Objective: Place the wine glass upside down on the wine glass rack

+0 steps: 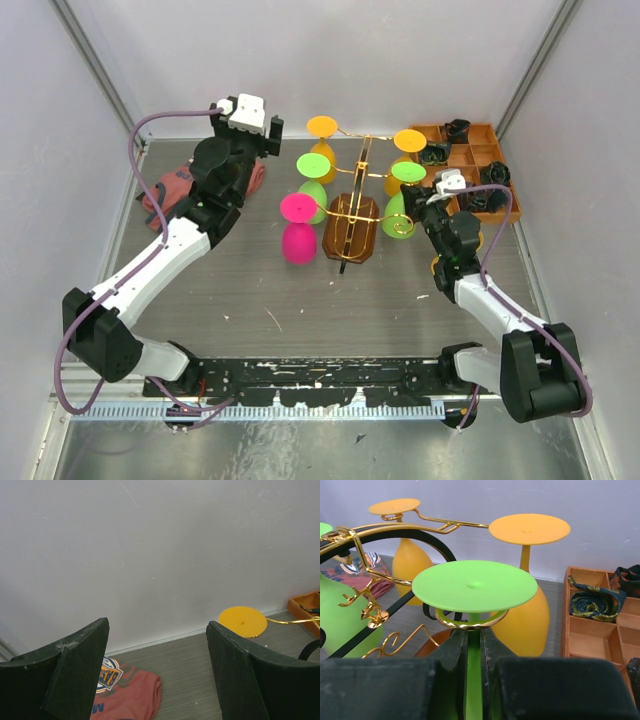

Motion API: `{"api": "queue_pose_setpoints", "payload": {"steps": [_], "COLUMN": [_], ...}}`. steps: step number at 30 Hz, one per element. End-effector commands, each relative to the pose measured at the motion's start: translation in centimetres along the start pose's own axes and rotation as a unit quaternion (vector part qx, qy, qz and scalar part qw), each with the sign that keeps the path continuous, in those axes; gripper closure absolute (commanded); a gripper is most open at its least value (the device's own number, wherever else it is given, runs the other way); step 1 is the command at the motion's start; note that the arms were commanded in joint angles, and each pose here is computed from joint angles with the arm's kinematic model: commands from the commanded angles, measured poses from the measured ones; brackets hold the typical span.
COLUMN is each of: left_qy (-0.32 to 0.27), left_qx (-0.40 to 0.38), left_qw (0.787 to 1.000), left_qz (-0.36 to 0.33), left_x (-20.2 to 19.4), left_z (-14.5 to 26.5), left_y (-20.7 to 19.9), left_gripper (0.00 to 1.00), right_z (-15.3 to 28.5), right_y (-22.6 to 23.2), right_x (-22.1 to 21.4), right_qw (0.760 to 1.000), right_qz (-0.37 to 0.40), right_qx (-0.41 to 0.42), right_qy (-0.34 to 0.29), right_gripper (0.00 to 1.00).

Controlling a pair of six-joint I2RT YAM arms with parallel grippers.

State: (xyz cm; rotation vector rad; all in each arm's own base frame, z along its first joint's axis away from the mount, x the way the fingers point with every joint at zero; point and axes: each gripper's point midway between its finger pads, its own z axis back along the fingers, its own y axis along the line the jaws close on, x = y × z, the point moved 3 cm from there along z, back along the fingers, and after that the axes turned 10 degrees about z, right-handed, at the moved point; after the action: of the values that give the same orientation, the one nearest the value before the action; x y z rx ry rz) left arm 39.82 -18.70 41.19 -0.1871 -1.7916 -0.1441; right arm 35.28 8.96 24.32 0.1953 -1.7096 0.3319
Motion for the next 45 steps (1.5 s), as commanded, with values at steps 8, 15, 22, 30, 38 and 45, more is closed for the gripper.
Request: {"api": "queue_pose_setpoints", "payload": {"steps": [8,15,22,30,38,45], "left_qy": [-0.021,-0.019,-0.016,-0.015,-0.018,-0.013], "left_qx": [0.007,0.006,0.002,0.002,0.005,0.002], "left_qw": [1.0,1.0,1.0,1.0,1.0,1.0], "left_qz": [0.004,0.003,0.004,0.004,0.003,0.006], "left_x": [1.8,1.4,1.1,1.0,1.5,1.6], "left_z": [-0.3,-0.6,-0.9,-0.9,-0.8,-1.2], "left_y": [0.3,0.2,-0.1,-0.1,0.1,-0.2], "left_gripper": [0.14,0.14,0.13,0.13,0.13,0.13], "right_z": [0.3,1.7,2.5,2.9,4.3,5.8], "right_y": [-1.4,-1.7,-0.9,-0.3,-0.6,-1.3], "right_x": [2.2,2.2,2.3,1.3,2.0,3.5], "right_qw": [0.998,0.997,0.998,0.998,0.997,0.994], "right_qz": [0.039,0.062,0.061,0.054,0.072,0.089], "right_qx": [-0.034,-0.04,-0.017,-0.001,-0.009,-0.026], "right_qy": [-0.026,-0.003,0.006,0.023,0.037,0.054], "right_gripper": [0.99,0.99,0.98,0.69,0.58,0.51]}}
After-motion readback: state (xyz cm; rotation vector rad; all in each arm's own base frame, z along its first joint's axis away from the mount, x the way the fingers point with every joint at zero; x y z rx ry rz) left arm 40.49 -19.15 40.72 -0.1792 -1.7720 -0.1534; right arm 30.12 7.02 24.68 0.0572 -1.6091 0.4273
